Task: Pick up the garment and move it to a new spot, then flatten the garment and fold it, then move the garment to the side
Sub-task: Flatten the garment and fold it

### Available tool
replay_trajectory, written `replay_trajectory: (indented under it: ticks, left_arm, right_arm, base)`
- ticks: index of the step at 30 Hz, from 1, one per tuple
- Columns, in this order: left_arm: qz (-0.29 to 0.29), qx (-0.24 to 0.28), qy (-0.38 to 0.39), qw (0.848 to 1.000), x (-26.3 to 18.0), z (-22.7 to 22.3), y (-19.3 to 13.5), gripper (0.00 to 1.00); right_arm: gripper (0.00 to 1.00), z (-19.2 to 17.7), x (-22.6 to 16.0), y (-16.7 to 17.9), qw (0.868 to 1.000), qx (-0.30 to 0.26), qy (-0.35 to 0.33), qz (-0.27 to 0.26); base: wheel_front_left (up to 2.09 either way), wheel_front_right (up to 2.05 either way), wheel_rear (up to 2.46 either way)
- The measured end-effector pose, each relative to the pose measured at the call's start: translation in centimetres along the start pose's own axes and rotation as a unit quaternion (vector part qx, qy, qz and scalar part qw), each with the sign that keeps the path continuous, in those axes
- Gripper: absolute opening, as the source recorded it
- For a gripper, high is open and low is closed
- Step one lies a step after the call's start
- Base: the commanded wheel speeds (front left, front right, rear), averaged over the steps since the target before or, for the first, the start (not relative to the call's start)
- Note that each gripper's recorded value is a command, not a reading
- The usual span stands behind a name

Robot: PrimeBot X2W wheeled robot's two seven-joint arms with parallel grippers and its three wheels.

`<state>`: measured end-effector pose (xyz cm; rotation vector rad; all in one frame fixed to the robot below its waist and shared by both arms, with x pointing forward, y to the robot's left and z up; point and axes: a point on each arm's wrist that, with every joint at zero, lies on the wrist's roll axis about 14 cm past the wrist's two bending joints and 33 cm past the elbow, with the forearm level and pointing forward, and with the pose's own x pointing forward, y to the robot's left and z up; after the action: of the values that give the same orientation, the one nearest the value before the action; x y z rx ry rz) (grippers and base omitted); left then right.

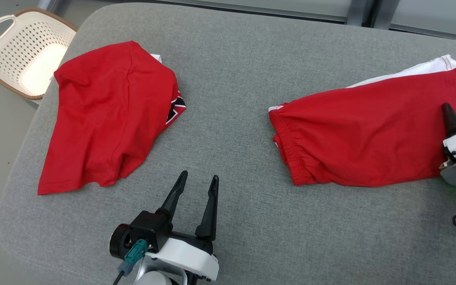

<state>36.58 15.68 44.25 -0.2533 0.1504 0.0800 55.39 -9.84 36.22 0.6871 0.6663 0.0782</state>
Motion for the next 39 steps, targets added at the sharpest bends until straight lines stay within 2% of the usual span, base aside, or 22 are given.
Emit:
replay_trajectory:
  ticks: [2,3,4,10,17,22,27,30,35,39]
  left_arm:
    - [0.001,-0.002,0.002,1.000,0.0,-0.1,0.1,1.00]
    - [0.002,-0.002,0.003,1.000,0.0,-0.1,0.1,1.00]
    - [0.002,-0.002,0.003,1.000,0.0,-0.2,0.1,1.00]
    - [-0.005,0.000,0.000,1.000,0.2,0.0,-0.4,1.00]
    - [-0.022,0.004,-0.012,1.000,0.2,0.6,-1.3,1.00]
    - [-0.043,0.006,-0.017,0.999,-0.1,0.8,-2.5,1.00]
    - [-0.066,0.005,-0.018,0.998,-0.7,0.8,-3.8,1.00]
    - [-0.078,0.008,-0.021,0.997,-1.0,0.9,-4.5,1.00]
    - [-0.095,0.011,-0.023,0.995,-1.4,0.9,-5.4,1.00]
    - [-0.095,0.011,-0.030,0.995,-1.7,1.3,-5.3,1.00]
  right_arm:
    - [1.00,0.1,0.3,0.0,1.000,0.001,0.002,-0.002]
    - [0.26,0.3,0.3,0.1,1.000,-0.001,-0.001,-0.002]
    - [0.00,0.5,0.4,0.2,1.000,-0.004,-0.007,-0.001]
    - [0.00,1.3,-0.3,1.0,0.999,-0.002,-0.044,0.012]
    - [0.00,2.2,-3.2,0.0,0.996,0.024,-0.090,0.016]
    - [0.00,3.0,-6.5,-3.0,0.991,0.042,-0.127,-0.005]
    - [0.00,4.2,-10.9,-8.6,0.981,0.053,-0.178,-0.063]
    - [0.00,4.5,-12.9,-10.4,0.974,0.058,-0.201,-0.085]
    - [0.00,4.8,-14.1,-10.4,0.971,0.050,-0.218,-0.084]
    - [0.00,5.0,-13.8,-7.4,0.972,0.032,-0.228,-0.048]
  base:
    - [0.00,0.00,0.00]
    - [0.00,0.00,0.00]
    - [0.00,0.00,0.00]
    - [0.00,0.00,0.00]
    - [0.00,0.00,0.00]
    - [0.00,0.00,0.00]
    - [0.00,0.00,0.00]
    - [0.00,0.00,0.00]
    - [0.00,0.00,0.00]
    - [0.00,0.00,0.00]
